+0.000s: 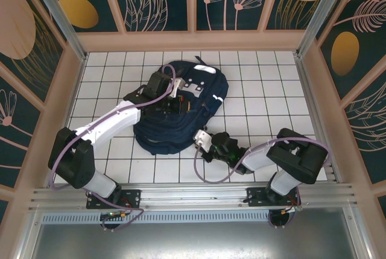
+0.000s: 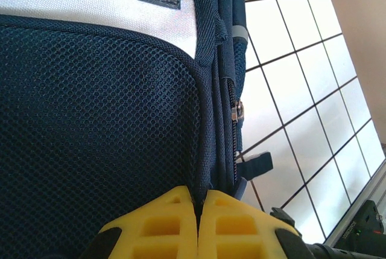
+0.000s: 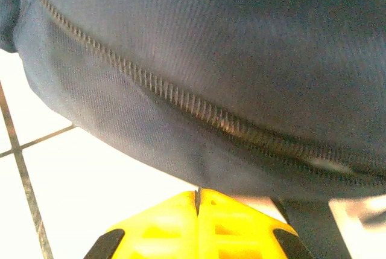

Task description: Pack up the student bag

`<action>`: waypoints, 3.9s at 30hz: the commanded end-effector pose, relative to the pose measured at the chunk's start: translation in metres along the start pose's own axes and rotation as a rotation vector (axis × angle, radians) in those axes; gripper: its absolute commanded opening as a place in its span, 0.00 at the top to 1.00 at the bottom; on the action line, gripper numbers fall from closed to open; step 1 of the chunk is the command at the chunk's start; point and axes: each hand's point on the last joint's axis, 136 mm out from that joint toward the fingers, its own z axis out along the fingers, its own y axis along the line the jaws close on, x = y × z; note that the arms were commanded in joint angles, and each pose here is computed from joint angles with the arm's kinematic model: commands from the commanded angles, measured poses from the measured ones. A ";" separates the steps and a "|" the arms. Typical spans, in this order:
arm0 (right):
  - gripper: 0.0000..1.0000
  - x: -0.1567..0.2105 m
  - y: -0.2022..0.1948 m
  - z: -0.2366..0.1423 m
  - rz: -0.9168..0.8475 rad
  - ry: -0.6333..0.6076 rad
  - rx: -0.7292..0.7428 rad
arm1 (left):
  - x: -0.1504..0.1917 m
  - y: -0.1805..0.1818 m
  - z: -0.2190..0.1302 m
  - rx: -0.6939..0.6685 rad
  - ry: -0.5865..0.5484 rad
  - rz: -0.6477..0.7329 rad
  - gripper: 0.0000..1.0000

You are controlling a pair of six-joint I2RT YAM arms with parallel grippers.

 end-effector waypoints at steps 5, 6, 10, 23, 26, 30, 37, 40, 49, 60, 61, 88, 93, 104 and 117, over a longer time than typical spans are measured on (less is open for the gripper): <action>0.92 -0.005 -0.040 -0.023 0.128 -0.066 0.165 | -0.027 -0.020 -0.019 0.047 -0.112 0.051 1.00; 0.85 -0.004 -0.044 -0.025 0.141 -0.072 0.177 | -0.026 -0.021 -0.022 0.049 -0.115 0.052 1.00; 0.68 -0.011 -0.058 -0.029 0.152 -0.112 0.216 | -0.019 -0.025 -0.026 0.076 -0.104 0.053 1.00; 0.62 -0.029 -0.067 -0.010 0.037 -0.177 0.107 | -0.006 -0.032 -0.038 0.120 -0.094 0.077 1.00; 0.62 -0.028 -0.067 -0.007 0.030 -0.176 0.095 | -0.001 -0.034 -0.040 0.136 -0.085 0.083 1.00; 0.62 -0.026 -0.061 -0.001 0.002 -0.166 0.066 | 0.006 -0.034 -0.041 0.157 -0.074 0.078 1.00; 0.62 -0.024 -0.055 0.012 -0.019 -0.147 0.047 | 0.011 -0.034 -0.039 0.166 -0.066 0.077 1.00; 0.64 -0.027 -0.051 0.016 -0.017 -0.154 0.034 | 0.011 -0.033 -0.039 0.165 -0.066 0.074 1.00; 0.87 -0.021 -0.055 0.024 0.021 -0.127 0.070 | 0.007 -0.037 -0.041 0.175 -0.078 0.069 1.00; 1.00 -0.014 -0.043 0.005 0.002 -0.081 0.085 | -0.008 -0.027 -0.025 0.136 -0.113 0.009 1.00; 1.00 -0.013 -0.038 0.004 -0.010 -0.073 0.076 | -0.010 -0.028 -0.022 0.144 -0.112 0.004 1.00; 1.00 -0.041 0.058 -0.010 -0.008 -0.099 -0.197 | -0.032 -0.049 0.044 0.218 -0.046 -0.054 1.00; 1.00 -0.053 0.066 -0.020 0.012 -0.133 -0.242 | -0.038 -0.047 0.064 0.188 -0.036 -0.050 1.00; 1.00 -0.070 0.077 -0.026 0.052 -0.169 -0.354 | -0.046 -0.040 0.071 0.079 -0.051 0.001 0.70; 1.00 -0.101 0.049 -0.017 0.229 -0.220 -0.449 | 0.015 -0.029 -0.041 0.036 -0.130 -0.056 0.56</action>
